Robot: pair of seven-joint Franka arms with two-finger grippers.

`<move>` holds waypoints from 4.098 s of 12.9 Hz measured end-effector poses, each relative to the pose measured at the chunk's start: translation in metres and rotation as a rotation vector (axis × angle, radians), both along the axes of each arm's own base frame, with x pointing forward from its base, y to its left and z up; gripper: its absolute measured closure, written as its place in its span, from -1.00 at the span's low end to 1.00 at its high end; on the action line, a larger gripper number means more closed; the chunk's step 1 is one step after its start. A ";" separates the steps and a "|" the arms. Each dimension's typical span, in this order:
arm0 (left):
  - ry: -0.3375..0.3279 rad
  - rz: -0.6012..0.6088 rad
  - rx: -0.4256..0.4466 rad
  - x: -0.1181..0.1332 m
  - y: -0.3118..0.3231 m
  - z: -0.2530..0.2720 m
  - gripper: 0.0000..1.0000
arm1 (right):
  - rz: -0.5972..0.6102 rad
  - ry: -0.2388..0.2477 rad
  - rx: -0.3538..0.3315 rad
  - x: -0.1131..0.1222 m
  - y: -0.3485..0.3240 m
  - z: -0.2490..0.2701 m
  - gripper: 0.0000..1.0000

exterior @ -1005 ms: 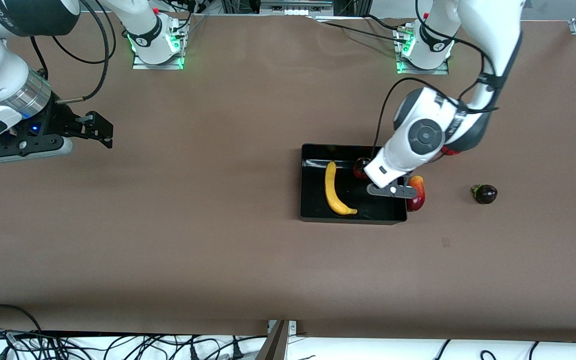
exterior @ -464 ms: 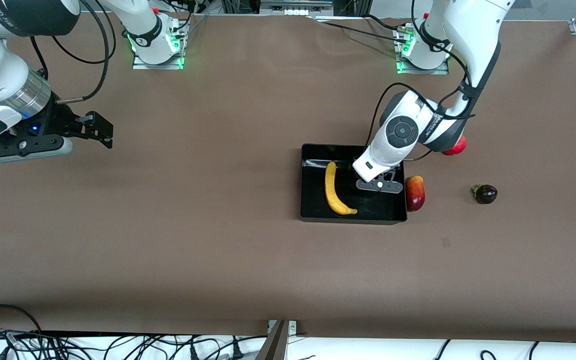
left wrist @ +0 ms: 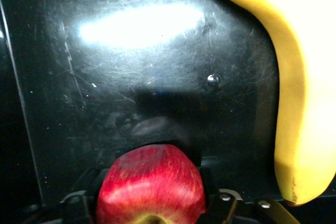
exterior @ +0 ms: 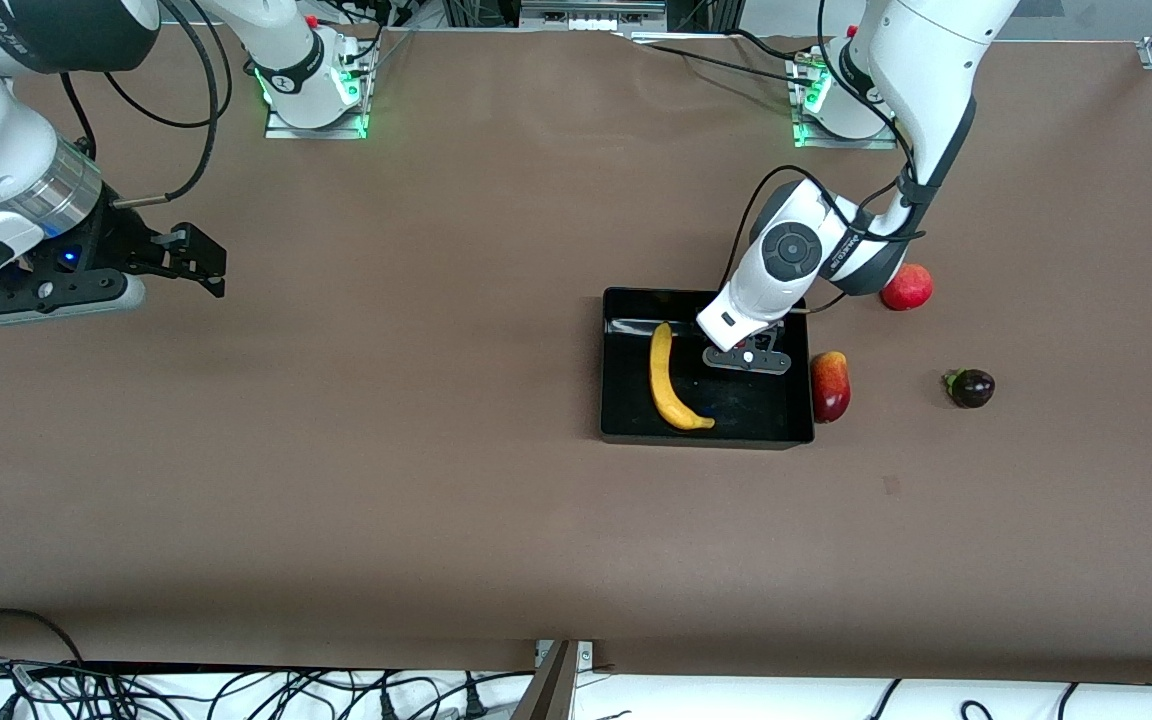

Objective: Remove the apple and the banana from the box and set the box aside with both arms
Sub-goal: 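Grasp the red apple inside the tray with the left gripper, then lift the apple out and set it beside the mango, left gripper, then move the left gripper back into the tray to the yellow banana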

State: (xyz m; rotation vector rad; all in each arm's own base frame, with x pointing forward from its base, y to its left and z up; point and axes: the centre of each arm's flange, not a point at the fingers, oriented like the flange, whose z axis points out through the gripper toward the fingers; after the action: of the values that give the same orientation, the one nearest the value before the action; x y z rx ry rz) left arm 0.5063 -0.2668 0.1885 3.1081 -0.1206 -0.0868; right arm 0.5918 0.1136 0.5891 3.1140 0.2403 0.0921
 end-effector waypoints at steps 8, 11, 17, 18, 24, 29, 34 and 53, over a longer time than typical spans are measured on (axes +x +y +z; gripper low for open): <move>0.093 0.048 0.108 0.065 0.015 0.122 -0.34 | 0.000 0.000 0.000 0.000 0.000 0.000 -1.00; 0.173 0.017 0.136 0.079 0.073 0.134 -0.34 | 0.000 0.000 0.000 0.000 0.000 0.000 -1.00; 0.207 -0.119 0.043 0.056 0.225 0.043 -0.34 | 0.000 0.000 0.000 0.000 0.000 0.000 -1.00; 0.183 -0.126 0.028 0.040 0.236 0.020 -0.34 | 0.000 0.000 0.000 0.000 0.000 0.000 -1.00; 0.136 -0.149 0.014 0.012 0.230 0.001 -0.87 | 0.000 0.000 0.000 0.000 0.000 0.000 -1.00; 0.115 -0.142 0.039 0.063 0.195 0.098 -1.00 | 0.000 -0.001 0.000 0.000 0.000 0.000 -1.00; 0.063 -0.025 0.031 0.089 0.041 0.161 -1.00 | 0.000 -0.001 0.000 0.000 0.000 0.000 -1.00; 0.005 0.027 -0.039 0.073 -0.089 -0.008 0.29 | 0.000 -0.001 0.000 0.000 0.000 0.000 -1.00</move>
State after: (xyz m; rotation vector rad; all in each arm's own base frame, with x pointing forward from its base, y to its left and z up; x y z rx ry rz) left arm 0.5792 -0.3556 0.1808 3.0692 -0.0798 -0.0898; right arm 0.5919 0.1136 0.5892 3.1140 0.2402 0.0934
